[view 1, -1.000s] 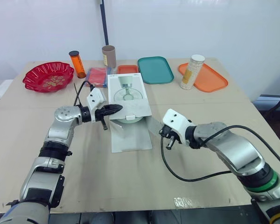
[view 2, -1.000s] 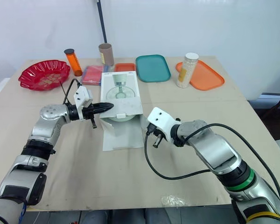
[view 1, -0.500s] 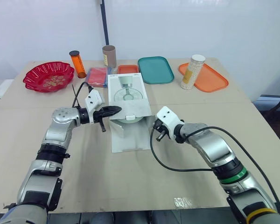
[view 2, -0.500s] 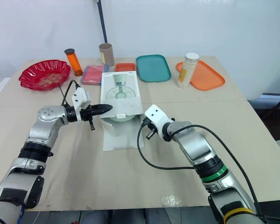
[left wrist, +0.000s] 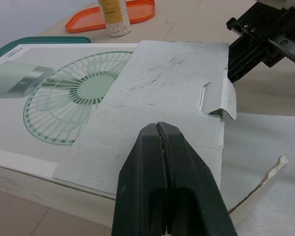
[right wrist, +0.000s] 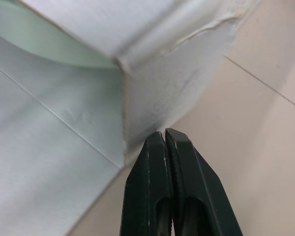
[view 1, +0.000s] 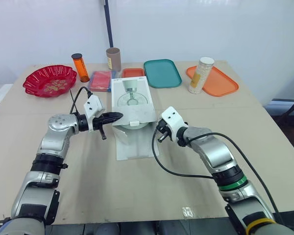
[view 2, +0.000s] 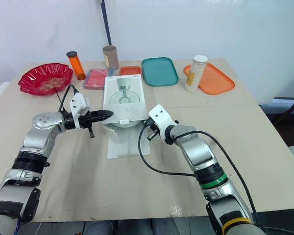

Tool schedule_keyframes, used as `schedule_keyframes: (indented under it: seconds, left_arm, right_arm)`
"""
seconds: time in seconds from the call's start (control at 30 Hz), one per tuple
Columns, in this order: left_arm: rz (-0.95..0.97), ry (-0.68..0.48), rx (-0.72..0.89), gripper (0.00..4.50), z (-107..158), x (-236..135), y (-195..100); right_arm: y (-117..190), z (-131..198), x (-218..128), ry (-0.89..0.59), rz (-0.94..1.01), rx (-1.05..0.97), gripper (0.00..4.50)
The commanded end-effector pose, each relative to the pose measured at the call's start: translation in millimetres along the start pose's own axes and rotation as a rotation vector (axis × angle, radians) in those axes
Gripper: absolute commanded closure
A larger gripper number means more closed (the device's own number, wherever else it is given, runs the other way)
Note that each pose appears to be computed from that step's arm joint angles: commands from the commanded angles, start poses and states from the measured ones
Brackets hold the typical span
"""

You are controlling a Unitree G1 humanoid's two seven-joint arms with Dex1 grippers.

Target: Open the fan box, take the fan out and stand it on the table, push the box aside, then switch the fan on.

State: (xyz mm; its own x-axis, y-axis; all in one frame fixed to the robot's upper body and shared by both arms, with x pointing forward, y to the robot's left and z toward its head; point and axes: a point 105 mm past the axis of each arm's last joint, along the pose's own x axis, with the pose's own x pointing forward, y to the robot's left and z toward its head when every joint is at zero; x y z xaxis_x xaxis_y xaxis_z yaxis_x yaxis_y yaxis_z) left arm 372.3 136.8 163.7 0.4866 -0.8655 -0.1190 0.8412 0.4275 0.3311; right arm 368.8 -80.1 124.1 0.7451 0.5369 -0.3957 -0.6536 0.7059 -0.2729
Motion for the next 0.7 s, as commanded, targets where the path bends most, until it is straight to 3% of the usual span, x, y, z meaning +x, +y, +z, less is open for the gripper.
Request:
schedule_keyframes:
  seconds: [0.03, 0.5, 0.7]
  left_arm:
    - [0.011, 0.032, -0.004, 4.5, -6, -5, 2]
    - [-0.009, 0.048, 0.016, 4.5, -8, 0, 3]
    - [-0.015, 0.051, 0.015, 4.5, -10, -1, 1]
  right_arm:
    - [4, 24, -7, -0.093, 0.027, -0.008, 4.44]
    - [31, 24, -18, -0.119, 0.155, -0.017, 4.44]
    - [29, 20, -16, -0.104, 0.141, -0.015, 4.44]
